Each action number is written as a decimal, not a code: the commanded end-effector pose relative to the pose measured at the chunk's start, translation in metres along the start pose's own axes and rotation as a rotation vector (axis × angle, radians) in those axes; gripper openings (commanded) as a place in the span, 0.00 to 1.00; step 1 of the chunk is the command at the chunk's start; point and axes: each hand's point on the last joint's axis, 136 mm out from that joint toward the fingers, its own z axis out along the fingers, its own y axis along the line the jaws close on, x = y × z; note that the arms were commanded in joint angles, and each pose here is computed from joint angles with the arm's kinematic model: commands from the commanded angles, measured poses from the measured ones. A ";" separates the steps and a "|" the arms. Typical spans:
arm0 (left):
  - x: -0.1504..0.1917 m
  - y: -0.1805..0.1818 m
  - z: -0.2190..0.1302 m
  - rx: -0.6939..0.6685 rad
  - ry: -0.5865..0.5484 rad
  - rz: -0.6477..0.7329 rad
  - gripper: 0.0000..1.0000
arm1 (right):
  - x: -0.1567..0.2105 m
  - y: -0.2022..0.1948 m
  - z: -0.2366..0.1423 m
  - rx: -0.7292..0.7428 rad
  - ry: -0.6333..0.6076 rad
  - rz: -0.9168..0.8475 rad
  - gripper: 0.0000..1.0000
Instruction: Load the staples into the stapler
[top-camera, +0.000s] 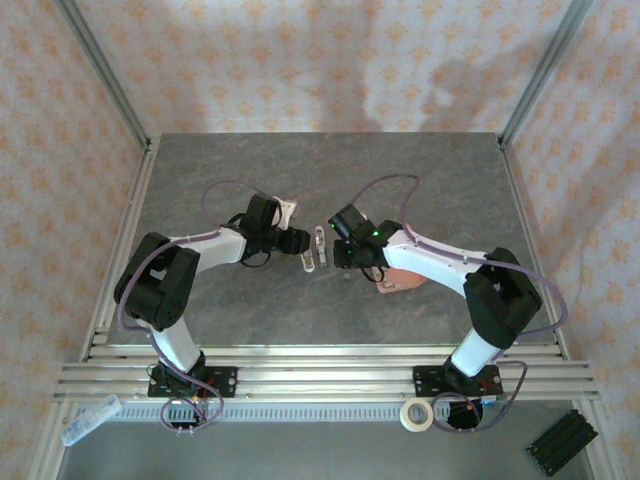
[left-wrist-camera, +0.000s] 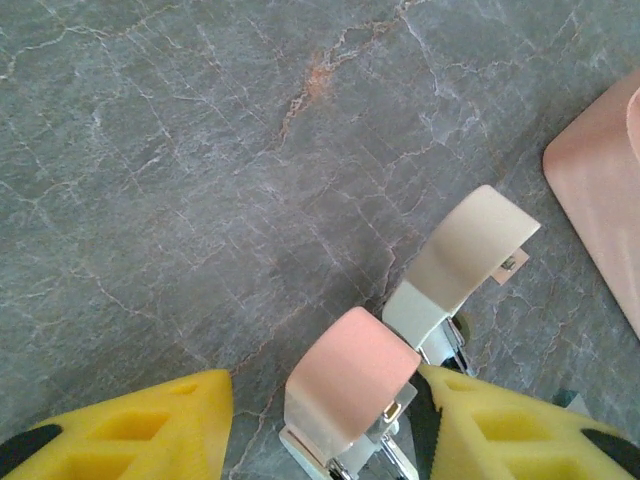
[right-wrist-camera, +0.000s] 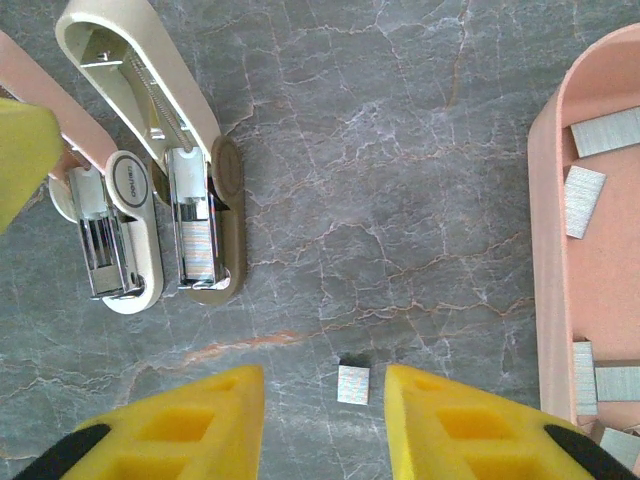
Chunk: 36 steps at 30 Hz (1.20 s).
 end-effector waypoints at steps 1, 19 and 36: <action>-0.002 -0.002 0.002 0.015 0.019 0.050 0.48 | -0.009 -0.004 -0.008 0.008 -0.051 -0.006 0.36; -0.006 -0.008 0.008 0.070 0.001 0.087 0.25 | -0.010 -0.006 -0.008 0.018 -0.061 -0.019 0.34; 0.021 -0.003 -0.068 -0.131 0.225 0.119 0.06 | -0.015 0.001 -0.015 -0.033 -0.101 -0.009 0.34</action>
